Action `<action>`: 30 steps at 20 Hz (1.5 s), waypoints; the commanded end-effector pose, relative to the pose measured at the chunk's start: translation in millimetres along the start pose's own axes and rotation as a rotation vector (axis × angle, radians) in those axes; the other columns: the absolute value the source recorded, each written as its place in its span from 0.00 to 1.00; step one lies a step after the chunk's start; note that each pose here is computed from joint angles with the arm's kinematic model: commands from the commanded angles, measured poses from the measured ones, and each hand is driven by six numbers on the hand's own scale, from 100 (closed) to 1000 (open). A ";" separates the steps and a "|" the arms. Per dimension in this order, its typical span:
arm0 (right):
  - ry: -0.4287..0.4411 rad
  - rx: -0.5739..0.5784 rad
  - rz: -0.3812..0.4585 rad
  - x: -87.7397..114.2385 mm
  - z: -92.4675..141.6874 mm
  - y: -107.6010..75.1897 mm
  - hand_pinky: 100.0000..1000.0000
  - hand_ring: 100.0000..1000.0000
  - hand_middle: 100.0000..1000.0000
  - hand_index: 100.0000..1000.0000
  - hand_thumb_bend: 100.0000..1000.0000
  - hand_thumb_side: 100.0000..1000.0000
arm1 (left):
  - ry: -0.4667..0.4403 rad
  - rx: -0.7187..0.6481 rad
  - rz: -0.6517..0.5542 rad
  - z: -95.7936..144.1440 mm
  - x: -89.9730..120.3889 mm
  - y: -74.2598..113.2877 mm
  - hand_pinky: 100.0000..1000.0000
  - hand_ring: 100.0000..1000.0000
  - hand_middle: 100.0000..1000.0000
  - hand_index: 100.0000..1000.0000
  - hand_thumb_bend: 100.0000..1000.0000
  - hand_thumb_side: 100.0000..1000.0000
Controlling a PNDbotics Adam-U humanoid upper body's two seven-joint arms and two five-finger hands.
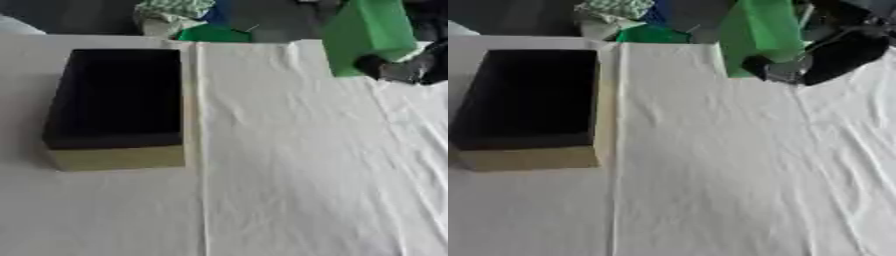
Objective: Pick up objects on the table and place them in the box.
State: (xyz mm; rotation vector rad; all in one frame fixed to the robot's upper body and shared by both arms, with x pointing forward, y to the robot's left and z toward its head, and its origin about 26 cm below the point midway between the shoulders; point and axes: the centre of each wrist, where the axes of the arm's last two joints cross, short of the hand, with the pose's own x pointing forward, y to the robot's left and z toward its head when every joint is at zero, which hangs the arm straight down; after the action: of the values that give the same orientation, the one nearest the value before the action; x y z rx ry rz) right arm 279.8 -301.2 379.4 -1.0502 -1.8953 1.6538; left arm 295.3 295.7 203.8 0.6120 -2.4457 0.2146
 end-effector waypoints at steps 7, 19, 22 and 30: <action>-0.031 -0.038 0.011 -6.5 -21.3 -16.0 0.67 0.53 0.42 0.64 0.00 0.50 | -0.037 -0.028 0.035 -8.7 8.7 -4.5 0.60 0.67 0.71 0.76 0.42 1.00; -0.123 -0.037 0.071 13.2 -51.3 -11.4 0.67 0.54 0.42 0.63 0.00 0.47 | -0.049 -0.031 0.071 -12.4 12.2 -10.6 0.60 0.67 0.71 0.76 0.42 1.00; -0.114 -0.054 0.108 16.6 -57.6 -11.1 0.67 0.54 0.42 0.63 0.00 0.47 | -0.055 -0.031 0.081 -13.8 13.4 -12.6 0.60 0.67 0.71 0.76 0.42 1.00; -0.123 -0.030 0.116 17.6 -72.4 -3.4 0.66 0.54 0.42 0.63 0.00 0.49 | -0.062 -0.039 0.110 -16.5 16.4 -17.7 0.60 0.67 0.71 0.76 0.42 1.00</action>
State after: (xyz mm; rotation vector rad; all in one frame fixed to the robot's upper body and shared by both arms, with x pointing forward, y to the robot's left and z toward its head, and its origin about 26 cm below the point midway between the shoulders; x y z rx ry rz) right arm 322.4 -239.2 386.8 -1.0736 -1.9772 1.7964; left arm 302.3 279.9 219.3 0.4833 -2.5103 0.2071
